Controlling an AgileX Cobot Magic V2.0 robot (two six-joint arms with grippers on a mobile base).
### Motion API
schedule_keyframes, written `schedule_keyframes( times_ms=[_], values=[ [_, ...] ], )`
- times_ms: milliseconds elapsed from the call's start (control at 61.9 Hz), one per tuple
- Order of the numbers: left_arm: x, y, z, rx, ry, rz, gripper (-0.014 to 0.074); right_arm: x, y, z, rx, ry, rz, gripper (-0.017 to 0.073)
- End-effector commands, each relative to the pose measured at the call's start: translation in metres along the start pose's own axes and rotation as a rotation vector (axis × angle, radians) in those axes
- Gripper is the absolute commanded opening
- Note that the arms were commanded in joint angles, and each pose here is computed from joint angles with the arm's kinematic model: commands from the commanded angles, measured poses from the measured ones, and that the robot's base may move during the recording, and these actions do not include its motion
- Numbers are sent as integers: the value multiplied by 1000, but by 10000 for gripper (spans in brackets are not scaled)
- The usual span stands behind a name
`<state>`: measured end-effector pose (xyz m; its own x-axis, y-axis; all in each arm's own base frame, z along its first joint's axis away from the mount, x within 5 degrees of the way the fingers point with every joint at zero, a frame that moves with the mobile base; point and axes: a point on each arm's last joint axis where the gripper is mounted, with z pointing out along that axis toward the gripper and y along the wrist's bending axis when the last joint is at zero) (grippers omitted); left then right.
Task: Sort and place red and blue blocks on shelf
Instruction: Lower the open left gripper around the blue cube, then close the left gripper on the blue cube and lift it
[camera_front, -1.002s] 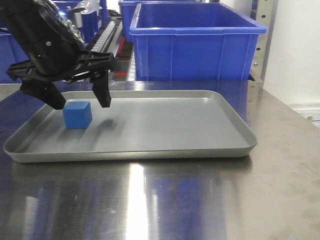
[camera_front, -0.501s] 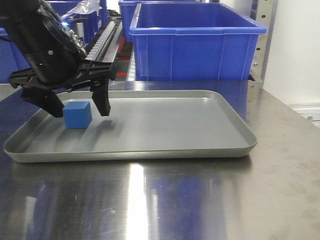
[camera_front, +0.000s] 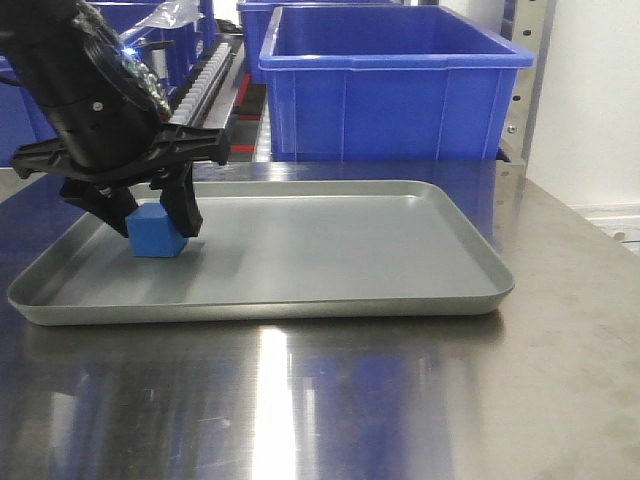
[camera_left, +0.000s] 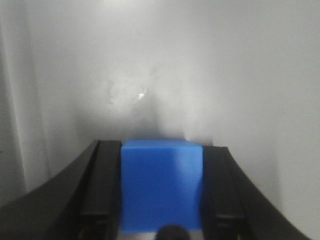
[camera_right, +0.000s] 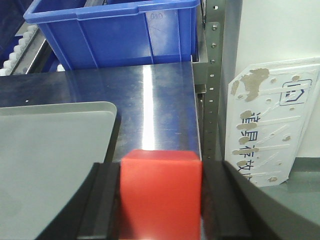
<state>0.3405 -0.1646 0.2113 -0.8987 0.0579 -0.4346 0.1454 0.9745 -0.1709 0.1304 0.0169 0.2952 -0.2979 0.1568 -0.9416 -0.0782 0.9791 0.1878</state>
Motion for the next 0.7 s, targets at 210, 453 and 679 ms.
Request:
schedule_keyframes(
  times_ms=[210,453,679],
  values=[
    [-12,-8,-33,42,-100,-4,125,-18,2,-4,-10,-125,-13,52],
    [-22,0,-71,59,-217,-21,125,-18,2,-4,-10,-125,-13,52],
    [-30,22,-121,38,-366,-40,125,-18,2,-4,-10,-125,-13,52]
  ],
)
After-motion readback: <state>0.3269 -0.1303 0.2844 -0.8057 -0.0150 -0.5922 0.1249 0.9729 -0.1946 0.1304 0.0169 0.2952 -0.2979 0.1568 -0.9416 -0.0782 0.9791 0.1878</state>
